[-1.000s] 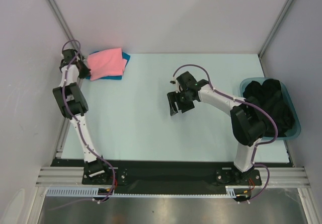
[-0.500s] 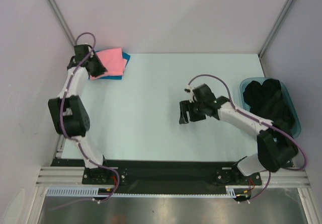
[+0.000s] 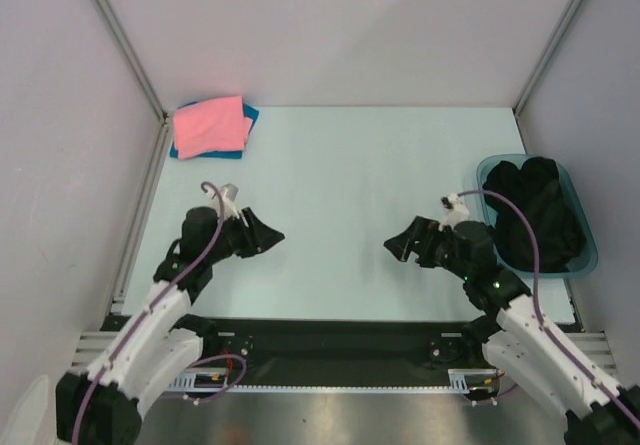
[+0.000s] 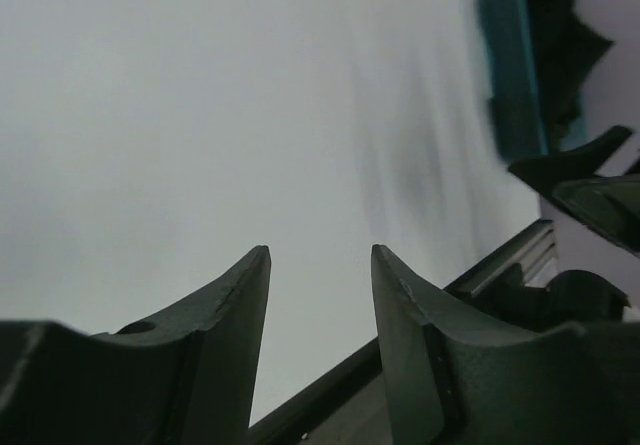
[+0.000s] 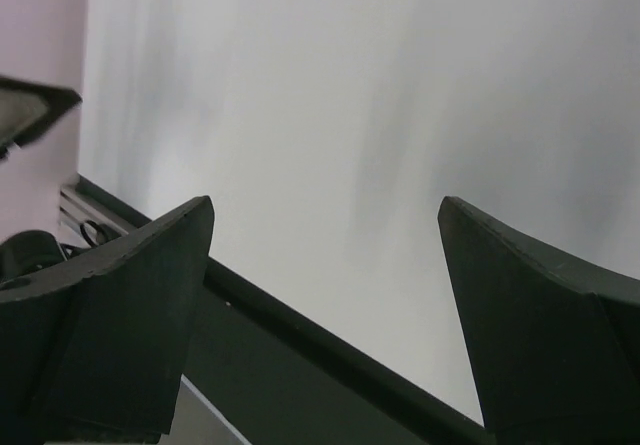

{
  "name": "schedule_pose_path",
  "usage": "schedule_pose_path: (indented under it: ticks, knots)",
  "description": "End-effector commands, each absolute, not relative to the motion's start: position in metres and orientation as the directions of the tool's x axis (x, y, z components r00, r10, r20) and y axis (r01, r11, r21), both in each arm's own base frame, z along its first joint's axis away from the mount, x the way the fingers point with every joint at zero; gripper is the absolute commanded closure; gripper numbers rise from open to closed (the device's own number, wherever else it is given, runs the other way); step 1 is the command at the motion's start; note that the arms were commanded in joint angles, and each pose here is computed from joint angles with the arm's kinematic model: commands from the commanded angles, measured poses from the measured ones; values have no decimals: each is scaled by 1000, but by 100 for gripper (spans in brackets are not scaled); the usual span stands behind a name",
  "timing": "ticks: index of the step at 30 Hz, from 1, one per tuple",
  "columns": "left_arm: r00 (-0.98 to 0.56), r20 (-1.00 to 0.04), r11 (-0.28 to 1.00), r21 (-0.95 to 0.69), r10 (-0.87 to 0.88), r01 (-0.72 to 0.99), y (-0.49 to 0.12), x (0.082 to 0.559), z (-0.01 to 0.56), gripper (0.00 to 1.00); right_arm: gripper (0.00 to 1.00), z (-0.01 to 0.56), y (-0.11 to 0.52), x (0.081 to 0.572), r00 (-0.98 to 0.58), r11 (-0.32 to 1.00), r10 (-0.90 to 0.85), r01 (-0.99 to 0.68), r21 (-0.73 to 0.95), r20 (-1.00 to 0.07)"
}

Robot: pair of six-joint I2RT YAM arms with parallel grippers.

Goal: Fold and stack the t-shirts
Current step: Neatly place the folded tshirt to the corner

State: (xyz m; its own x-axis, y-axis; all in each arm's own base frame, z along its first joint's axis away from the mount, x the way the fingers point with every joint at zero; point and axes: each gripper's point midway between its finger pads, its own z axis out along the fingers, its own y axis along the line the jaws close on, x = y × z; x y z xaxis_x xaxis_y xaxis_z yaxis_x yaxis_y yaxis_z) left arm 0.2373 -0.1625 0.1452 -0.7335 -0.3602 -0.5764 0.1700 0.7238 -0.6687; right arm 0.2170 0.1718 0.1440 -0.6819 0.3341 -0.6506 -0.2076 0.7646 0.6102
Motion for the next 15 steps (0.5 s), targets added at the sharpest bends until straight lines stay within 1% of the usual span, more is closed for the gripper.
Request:
schedule_pose_path:
  ticks: [1,2,3,4,5,6,7,8,9,10,12,13,14,15]
  knots:
    - [-693,-560,583,-775,-454,245,-173,208,160,49,0,126,159,205,-655,706,494,-81,703,-571]
    - [-689,-561,570,-781,-459,256,-172,202,159,46,0,127,158,198,-639,672,528,-88,735,-559]
    - [-651,-590,552,-778,-477,300,-170,193,170,45,0,118,158,191,-654,649,544,-71,758,-527]
    - [-677,-562,558,-787,-475,262,-167,185,154,44,0,93,157,182,-676,615,587,14,789,-445]
    - [-668,-565,554,-789,-485,265,-165,181,153,42,0,94,158,179,-666,580,608,1,815,-432]
    - [-650,-566,523,-801,-506,290,-165,175,159,41,0,92,159,175,-667,554,621,0,833,-413]
    - [-662,-546,495,-819,-514,290,-168,171,148,39,0,78,157,172,-671,552,625,18,833,-400]
    - [-676,-505,457,-847,-537,270,-170,167,147,39,0,87,157,173,-645,535,637,-23,844,-422]
    - [-654,-512,429,-851,-557,302,-169,163,152,38,0,78,150,172,-633,559,647,15,829,-425]
    - [-664,-491,409,-865,-564,291,-171,162,141,33,0,74,147,172,-629,566,651,29,824,-425]
    - [-659,-447,364,-891,-605,271,-170,161,140,32,0,67,143,171,-638,607,632,53,793,-441]
    - [-645,-443,342,-896,-623,284,-169,161,141,31,0,64,142,171,-642,613,631,69,787,-436]
    - [-672,-408,343,-909,-618,238,-171,162,125,31,0,62,142,171,-643,612,636,84,786,-426]
    - [-687,-411,321,-910,-600,263,-175,159,129,31,0,60,141,170,-647,614,637,99,783,-418]
